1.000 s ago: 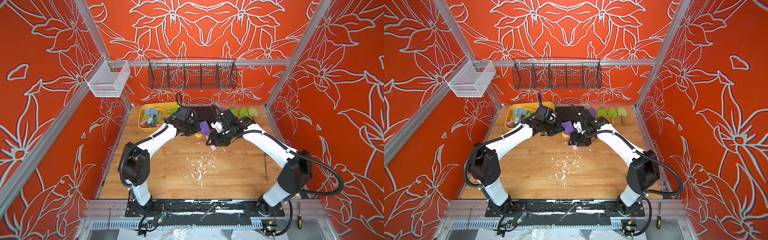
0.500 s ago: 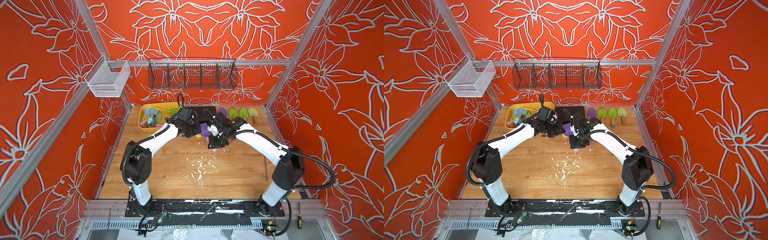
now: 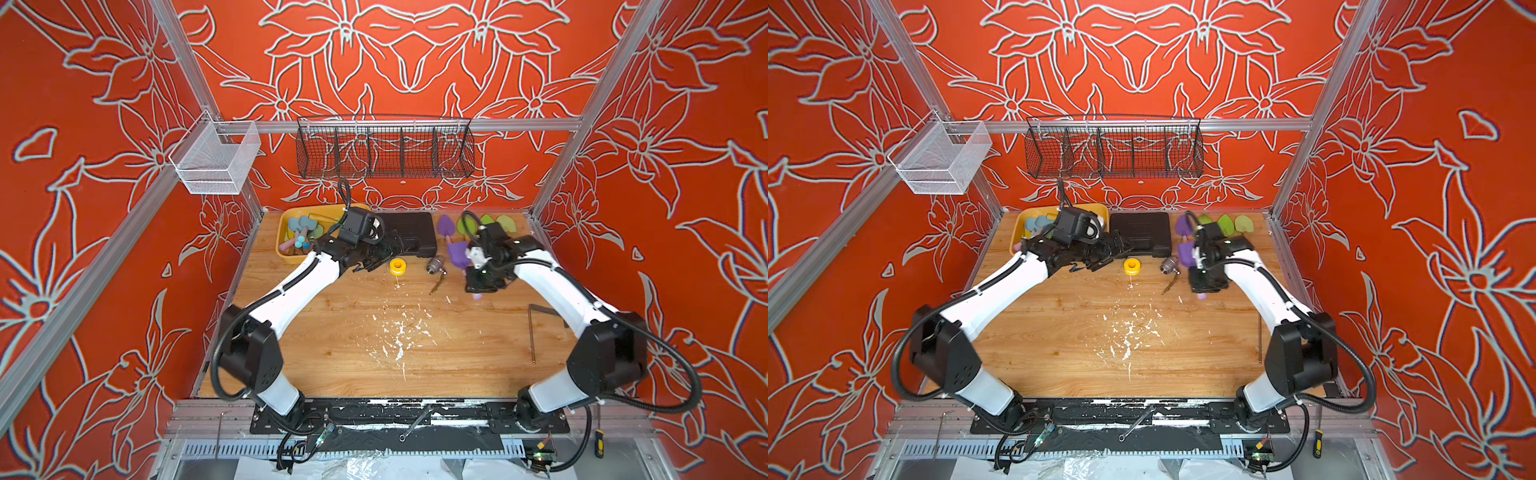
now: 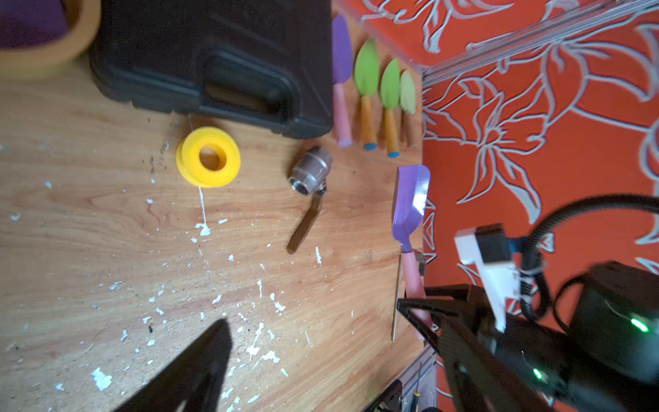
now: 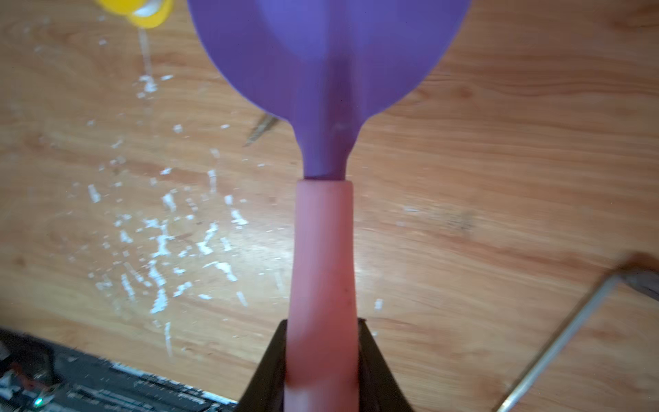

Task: Take the shovel out of the storage box
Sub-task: Place the shovel at the center of the board.

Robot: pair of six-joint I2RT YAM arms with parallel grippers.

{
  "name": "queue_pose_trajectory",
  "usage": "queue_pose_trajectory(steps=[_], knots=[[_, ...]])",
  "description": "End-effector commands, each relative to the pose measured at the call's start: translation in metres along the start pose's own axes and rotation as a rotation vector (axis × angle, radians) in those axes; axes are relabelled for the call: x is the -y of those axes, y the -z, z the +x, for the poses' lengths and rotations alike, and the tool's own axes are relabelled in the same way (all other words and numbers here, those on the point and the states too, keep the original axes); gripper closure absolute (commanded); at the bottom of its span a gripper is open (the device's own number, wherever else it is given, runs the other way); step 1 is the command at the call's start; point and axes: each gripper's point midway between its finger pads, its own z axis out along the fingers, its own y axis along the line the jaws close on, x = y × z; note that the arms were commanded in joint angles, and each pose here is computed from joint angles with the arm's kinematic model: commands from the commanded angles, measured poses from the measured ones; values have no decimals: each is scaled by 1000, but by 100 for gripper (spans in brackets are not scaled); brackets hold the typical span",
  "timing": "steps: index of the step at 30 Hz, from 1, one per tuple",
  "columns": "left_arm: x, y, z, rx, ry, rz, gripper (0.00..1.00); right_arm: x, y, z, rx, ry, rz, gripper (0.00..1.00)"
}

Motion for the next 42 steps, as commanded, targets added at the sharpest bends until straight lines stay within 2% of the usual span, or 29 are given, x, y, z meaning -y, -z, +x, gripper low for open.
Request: queue_pose_trajectory(steps=[1,3,5,7,11,17,26,42], knots=[[10,39,-7,83,-72,3,1,53,8,-6,48,70,73,100],[10,54,-9,122,-107,-10,3,85,8,-12,78,29,111,100],[10,68,-11,163,-134,-27,3,106,7,-21,122,-37,83,100],[7,81,-14,205,-153,-48,3,126,-1,-27,135,-13,142,100],[3,100,-15,235,-176,-75,3,160,-24,-33,60,-23,190,100],[-11,114,-14,270,-160,-104,3,194,-50,-28,-5,49,286,100],[-23,115,-13,273,-150,-123,3,227,-58,-20,-17,-20,303,100],[-26,104,-16,248,-138,-123,3,263,-85,-20,-98,-33,364,100]])
